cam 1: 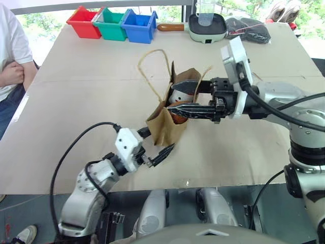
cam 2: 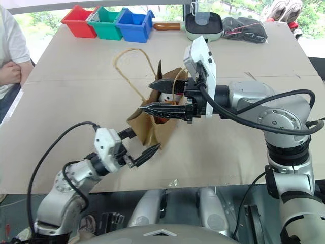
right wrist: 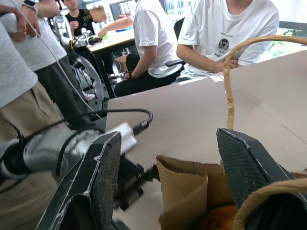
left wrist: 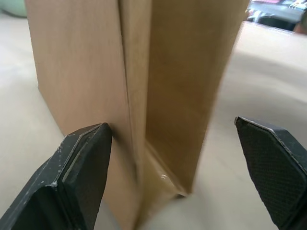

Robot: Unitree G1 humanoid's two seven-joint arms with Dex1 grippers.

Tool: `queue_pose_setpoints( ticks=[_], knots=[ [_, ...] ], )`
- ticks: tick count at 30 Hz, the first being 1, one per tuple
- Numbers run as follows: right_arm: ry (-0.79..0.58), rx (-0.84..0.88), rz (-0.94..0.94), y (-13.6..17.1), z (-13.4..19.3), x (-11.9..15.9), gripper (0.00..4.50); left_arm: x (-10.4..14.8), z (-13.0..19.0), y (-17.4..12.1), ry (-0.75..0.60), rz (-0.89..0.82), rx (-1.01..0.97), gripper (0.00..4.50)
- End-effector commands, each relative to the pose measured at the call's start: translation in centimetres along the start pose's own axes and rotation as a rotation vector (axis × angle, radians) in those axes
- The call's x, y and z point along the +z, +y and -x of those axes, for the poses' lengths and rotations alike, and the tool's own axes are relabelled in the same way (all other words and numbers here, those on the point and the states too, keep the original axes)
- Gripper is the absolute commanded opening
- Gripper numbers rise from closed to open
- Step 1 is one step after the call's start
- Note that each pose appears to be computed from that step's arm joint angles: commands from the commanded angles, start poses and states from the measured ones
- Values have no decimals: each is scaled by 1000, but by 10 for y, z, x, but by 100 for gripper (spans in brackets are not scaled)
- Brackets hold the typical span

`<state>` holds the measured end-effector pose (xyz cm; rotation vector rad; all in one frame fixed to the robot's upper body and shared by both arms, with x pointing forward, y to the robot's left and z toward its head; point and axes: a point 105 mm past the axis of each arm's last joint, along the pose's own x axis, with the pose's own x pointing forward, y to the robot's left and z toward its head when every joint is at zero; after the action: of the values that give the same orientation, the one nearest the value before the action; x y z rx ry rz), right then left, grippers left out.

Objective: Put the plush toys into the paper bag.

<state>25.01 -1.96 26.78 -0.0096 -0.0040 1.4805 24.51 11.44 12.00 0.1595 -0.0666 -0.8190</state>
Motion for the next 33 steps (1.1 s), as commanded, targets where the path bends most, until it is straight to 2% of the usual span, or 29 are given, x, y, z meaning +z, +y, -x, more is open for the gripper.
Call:
queue_pose_setpoints(
  ticks=[1,5,7,9,11,12,15,16,20,22,24,25,28,31,33],
  knots=[
    [-24,-12,42,2,-1,10,298,3,-12,1,-29,-65,35,444],
    [-36,-36,37,0,-2,11,298,6,-23,4,-72,-53,74,444],
    [-39,-53,36,-1,-2,10,298,12,-26,8,-111,-37,100,393],
    [-39,-77,38,-2,0,8,298,19,-26,15,-152,-21,97,319],
    [-40,-96,41,-4,1,7,298,25,-24,22,-180,-26,83,208],
    [-42,-102,41,-4,1,7,298,26,-24,27,-178,-40,74,175],
    [-50,-115,43,-5,1,8,298,28,-24,38,-174,-65,51,29],
    [-55,-120,46,-6,0,8,298,30,-25,42,-175,-80,37,14],
    [-80,-136,61,-7,0,10,298,31,-28,58,-165,-140,-33,14],
    [-104,-160,73,-11,3,14,352,31,-27,68,-162,-170,-58,0],
    [-105,-153,85,-10,6,15,435,32,-26,80,-169,-178,-71,0],
    [-98,-158,93,-9,8,15,444,33,-25,86,-173,-178,-83,0],
    [-44,-249,91,-15,32,7,444,38,-26,112,-189,-169,-140,0],
    [-24,-345,82,-21,50,3,444,39,-30,120,-196,-183,-192,0],
    [33,-520,88,-37,70,-8,444,42,-33,124,-206,-186,-220,0]
  ],
)
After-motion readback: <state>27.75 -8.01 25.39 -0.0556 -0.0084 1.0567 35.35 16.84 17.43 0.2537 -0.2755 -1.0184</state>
